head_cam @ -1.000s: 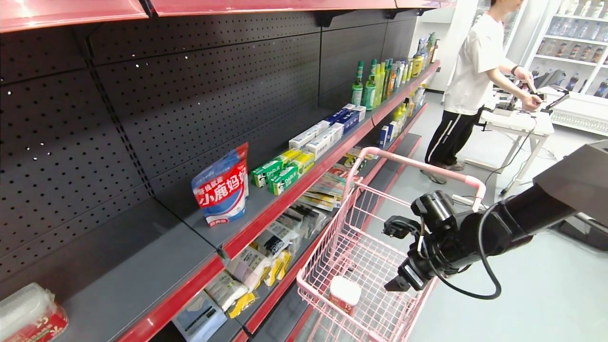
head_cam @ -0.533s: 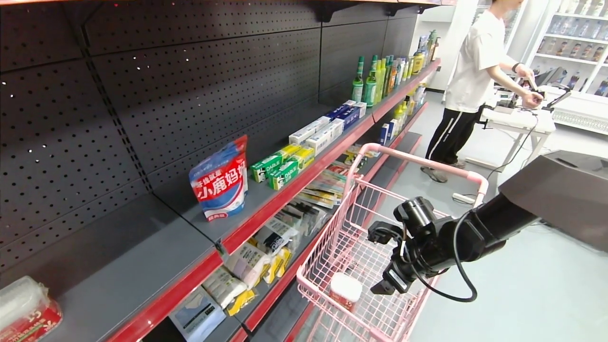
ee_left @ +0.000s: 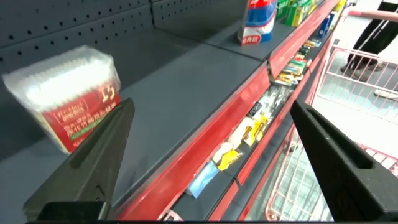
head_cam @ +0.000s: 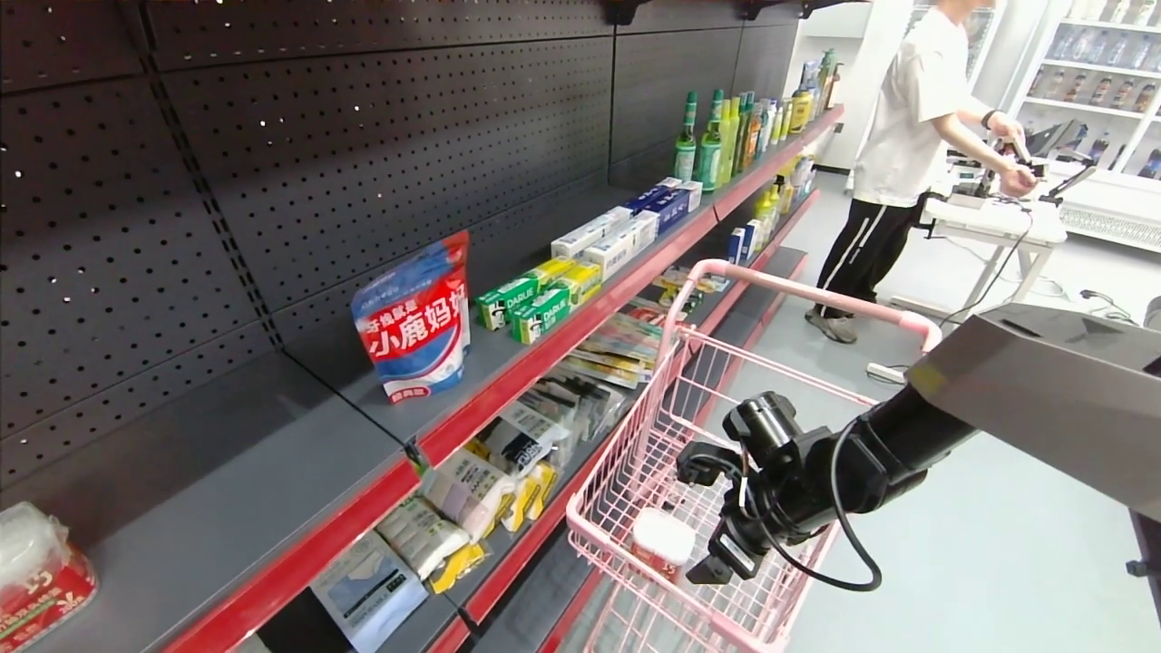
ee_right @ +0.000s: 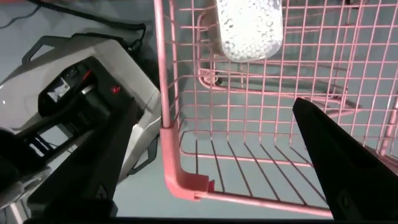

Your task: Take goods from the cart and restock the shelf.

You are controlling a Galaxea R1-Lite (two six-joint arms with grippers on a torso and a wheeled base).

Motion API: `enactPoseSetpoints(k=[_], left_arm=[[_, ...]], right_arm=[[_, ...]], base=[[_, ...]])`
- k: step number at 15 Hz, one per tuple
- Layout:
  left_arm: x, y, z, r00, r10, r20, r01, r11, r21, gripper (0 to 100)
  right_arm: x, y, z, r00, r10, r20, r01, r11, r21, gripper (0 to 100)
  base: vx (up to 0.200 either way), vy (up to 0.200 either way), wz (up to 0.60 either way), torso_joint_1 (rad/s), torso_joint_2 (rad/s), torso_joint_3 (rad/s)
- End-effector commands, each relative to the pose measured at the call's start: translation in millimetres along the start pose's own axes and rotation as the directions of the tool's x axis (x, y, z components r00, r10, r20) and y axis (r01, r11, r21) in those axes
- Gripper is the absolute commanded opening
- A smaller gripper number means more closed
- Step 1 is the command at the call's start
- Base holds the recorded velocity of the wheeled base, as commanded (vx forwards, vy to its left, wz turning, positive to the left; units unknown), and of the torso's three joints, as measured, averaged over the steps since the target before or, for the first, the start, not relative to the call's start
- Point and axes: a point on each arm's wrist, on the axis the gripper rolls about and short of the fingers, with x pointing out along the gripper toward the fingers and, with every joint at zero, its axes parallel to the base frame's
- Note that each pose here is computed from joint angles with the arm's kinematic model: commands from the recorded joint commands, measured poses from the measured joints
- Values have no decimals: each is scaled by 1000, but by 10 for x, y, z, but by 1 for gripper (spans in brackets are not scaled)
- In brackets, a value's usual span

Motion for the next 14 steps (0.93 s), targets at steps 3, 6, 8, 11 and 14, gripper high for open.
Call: enactPoseSetpoints(k=[3,6,8,11,14], left_arm=[[1,0,0,1000,-1,0,1,1000,0,100],[1,0,0,1000,-1,0,1,1000,0,100],[1,0,0,1000,-1,0,1,1000,0,100],[1,0,2,1000,-2,1,2,1000,0,100],[1,0,2,1000,-2,1,2,1000,0,100]], right_arm=[[68,-125,117,999,-22,35,21,1000,4,100],[148,-235,166,998,-35,50,36,999,-24,100],[175,-249,182,998,-35,53,36,999,-27,100],[233,-278,240,997,-17,77,19,999,-34,100],[292,-312,284,996,-12,91,15,999,-38,100]], base=[[0,0,0,-110,269,149],[0,0,0,-9,19,12],[0,0,0,-100,198,112],[0,0,0,-149,356,194],[0,0,0,-23,60,39]])
